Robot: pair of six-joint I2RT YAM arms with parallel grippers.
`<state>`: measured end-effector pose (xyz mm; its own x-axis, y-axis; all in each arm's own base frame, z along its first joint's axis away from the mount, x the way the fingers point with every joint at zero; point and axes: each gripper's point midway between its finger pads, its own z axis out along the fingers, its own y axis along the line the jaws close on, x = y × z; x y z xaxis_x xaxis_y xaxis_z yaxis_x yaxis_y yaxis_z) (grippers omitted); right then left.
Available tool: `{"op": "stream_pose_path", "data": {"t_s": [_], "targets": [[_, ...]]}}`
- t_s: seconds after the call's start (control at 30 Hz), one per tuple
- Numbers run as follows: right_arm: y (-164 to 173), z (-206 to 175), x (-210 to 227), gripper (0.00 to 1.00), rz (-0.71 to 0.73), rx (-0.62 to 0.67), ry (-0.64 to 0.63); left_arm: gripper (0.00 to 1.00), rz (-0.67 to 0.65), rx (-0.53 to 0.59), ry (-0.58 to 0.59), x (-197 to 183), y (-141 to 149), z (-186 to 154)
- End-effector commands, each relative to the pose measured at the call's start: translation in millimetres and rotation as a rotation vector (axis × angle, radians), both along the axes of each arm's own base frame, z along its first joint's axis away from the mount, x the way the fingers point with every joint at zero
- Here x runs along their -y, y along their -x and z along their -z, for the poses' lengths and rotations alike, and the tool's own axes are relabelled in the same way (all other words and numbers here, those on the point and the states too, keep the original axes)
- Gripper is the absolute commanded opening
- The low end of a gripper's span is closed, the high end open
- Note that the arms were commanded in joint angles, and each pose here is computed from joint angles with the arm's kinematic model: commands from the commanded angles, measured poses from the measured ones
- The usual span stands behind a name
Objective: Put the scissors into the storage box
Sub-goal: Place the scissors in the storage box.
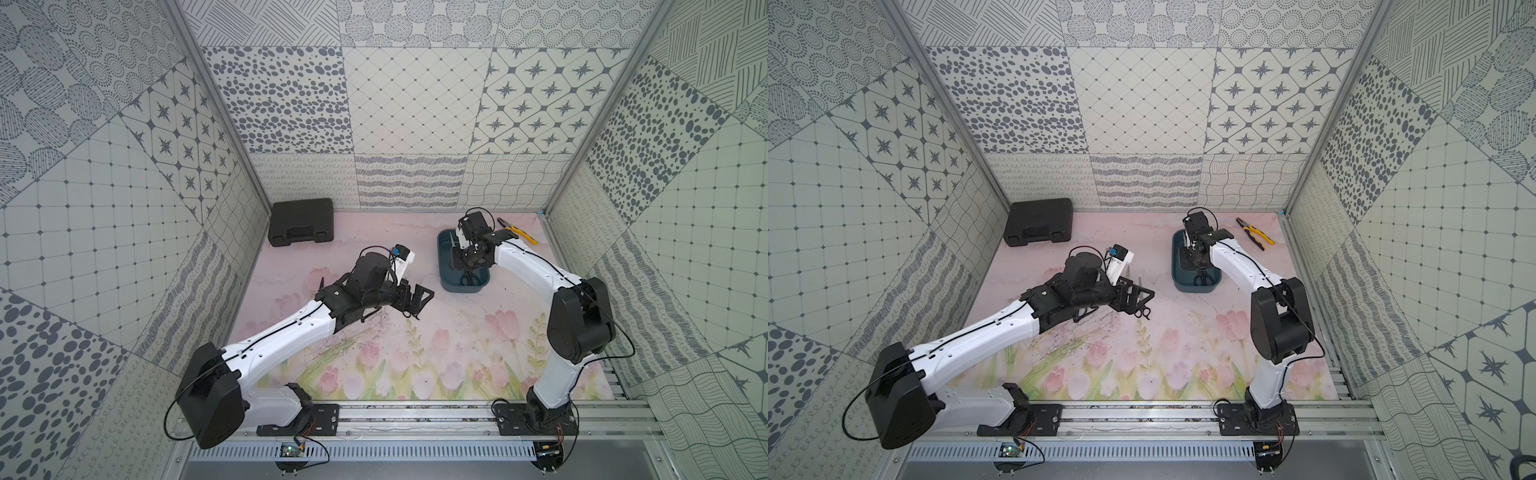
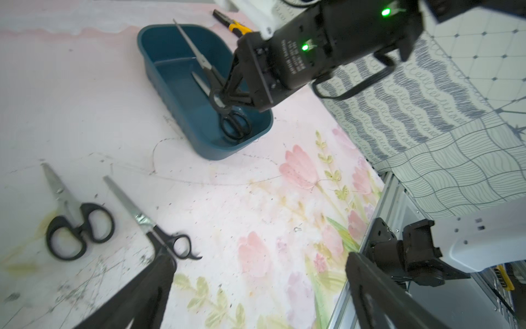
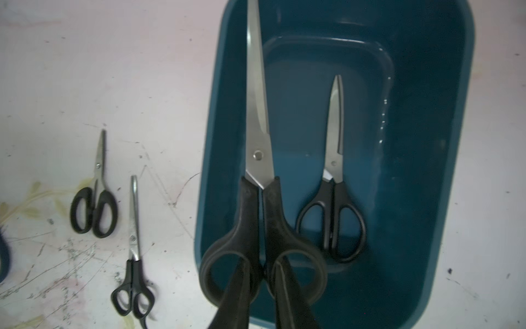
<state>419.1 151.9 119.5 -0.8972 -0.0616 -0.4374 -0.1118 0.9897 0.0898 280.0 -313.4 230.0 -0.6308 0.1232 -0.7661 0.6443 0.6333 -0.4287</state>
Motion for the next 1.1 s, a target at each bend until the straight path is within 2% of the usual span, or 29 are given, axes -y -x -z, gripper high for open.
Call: {"op": "stream_pose_path", "data": {"t_s": [0.0, 0.17, 0.47, 0.63, 0.67, 0.9, 1.07], "targets": [[-18.6, 10.6, 2.0, 0.00, -0.021, 0.013, 0.003, 0.99, 0.139, 0.068, 0.113, 49.0, 3.8, -24.5], [-26.6, 33.2, -1.6, 0.00, -0.026, -0.025, 0.007, 0.99, 0.156, 0.035, 0.125, 69.0, 7.4, -11.3], [-34.6, 56.8, -2.4, 0.00, -0.010, -0.047, 0.021, 0.99, 0.119, 0.053, 0.101, 62.2, 5.6, -3.0], [-35.2, 50.2, -2.9, 0.39, -0.002, -0.033, 0.019, 0.99, 0.042, 0.067, 0.084, 52.4, -3.2, 1.7], [-34.7, 44.9, -3.0, 0.42, -0.003, -0.021, 0.022, 0.99, 0.025, 0.078, 0.090, 49.7, -4.5, 0.2], [-25.5, -0.3, -4.6, 0.49, -0.008, 0.062, 0.008, 1.00, -0.095, 0.114, 0.069, 17.3, -23.3, -3.0], [1.1, -31.7, -22.9, 0.51, -0.069, 0.123, -0.007, 1.00, -0.262, 0.068, 0.091, -41.0, -49.2, 2.9]]}}
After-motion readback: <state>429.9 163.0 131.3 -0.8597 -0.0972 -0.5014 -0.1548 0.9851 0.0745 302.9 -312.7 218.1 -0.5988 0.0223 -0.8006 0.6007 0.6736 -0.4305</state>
